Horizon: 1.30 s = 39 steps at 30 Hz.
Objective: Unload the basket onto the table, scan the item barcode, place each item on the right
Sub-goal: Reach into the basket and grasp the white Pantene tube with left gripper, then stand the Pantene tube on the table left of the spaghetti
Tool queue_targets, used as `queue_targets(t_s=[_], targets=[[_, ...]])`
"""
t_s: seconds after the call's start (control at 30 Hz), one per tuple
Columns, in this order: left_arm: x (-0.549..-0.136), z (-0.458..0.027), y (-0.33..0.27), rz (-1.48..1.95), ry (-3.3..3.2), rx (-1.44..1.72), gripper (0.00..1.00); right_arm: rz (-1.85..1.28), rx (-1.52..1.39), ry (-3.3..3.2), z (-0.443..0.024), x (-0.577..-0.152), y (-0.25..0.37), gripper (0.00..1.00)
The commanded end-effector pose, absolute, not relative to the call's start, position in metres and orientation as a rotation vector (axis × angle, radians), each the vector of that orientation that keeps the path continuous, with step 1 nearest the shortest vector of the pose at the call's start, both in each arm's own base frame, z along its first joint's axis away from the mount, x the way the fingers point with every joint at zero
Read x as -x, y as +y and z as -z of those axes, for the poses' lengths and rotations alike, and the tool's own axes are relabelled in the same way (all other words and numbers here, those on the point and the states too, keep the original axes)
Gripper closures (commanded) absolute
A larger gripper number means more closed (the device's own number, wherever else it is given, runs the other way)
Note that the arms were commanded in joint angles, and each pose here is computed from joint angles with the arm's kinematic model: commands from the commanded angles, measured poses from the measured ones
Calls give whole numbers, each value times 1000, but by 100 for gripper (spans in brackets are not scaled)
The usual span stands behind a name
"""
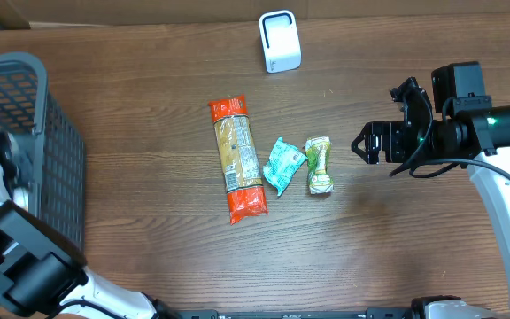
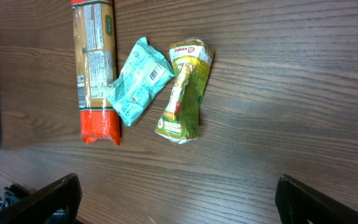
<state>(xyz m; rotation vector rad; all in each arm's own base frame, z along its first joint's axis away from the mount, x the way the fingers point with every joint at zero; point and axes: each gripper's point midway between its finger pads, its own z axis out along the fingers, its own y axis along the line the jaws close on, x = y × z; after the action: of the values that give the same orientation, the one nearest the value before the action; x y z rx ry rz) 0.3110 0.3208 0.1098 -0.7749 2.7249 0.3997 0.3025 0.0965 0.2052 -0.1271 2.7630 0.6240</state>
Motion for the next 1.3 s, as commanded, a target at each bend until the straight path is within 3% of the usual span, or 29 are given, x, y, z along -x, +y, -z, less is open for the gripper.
queue_targets(t_s=[0.0, 0.3, 0.43, 0.53, 0.7, 0.9, 0.97, 1.27], targets=[[-344, -248, 314, -443, 2376, 828, 96, -615, 138, 2763, -204, -302, 97, 0], [-325, -429, 227, -386, 2037, 712, 96, -617, 135, 2777, -203, -299, 96, 0], [-313, -468, 166, -221, 1960, 568, 96, -617, 134, 2777, -203, -299, 96, 0], [-308, -471, 117, -27, 1982, 490, 96, -618, 133, 2781, -203, -298, 96, 0], [-311, -434, 64, 174, 2155, 441, 96, -619, 131, 2789, -202, -296, 96, 0], [-334, -346, 8, 328, 2439, 392, 95, -619, 132, 2788, -202, -296, 96, 0], [-343, -297, -16, 365, 2558, 371, 96, -619, 132, 2788, -202, -296, 96, 0], [-349, -158, -58, 376, 2753, 450, 96, -619, 132, 2788, -202, -297, 96, 0]])
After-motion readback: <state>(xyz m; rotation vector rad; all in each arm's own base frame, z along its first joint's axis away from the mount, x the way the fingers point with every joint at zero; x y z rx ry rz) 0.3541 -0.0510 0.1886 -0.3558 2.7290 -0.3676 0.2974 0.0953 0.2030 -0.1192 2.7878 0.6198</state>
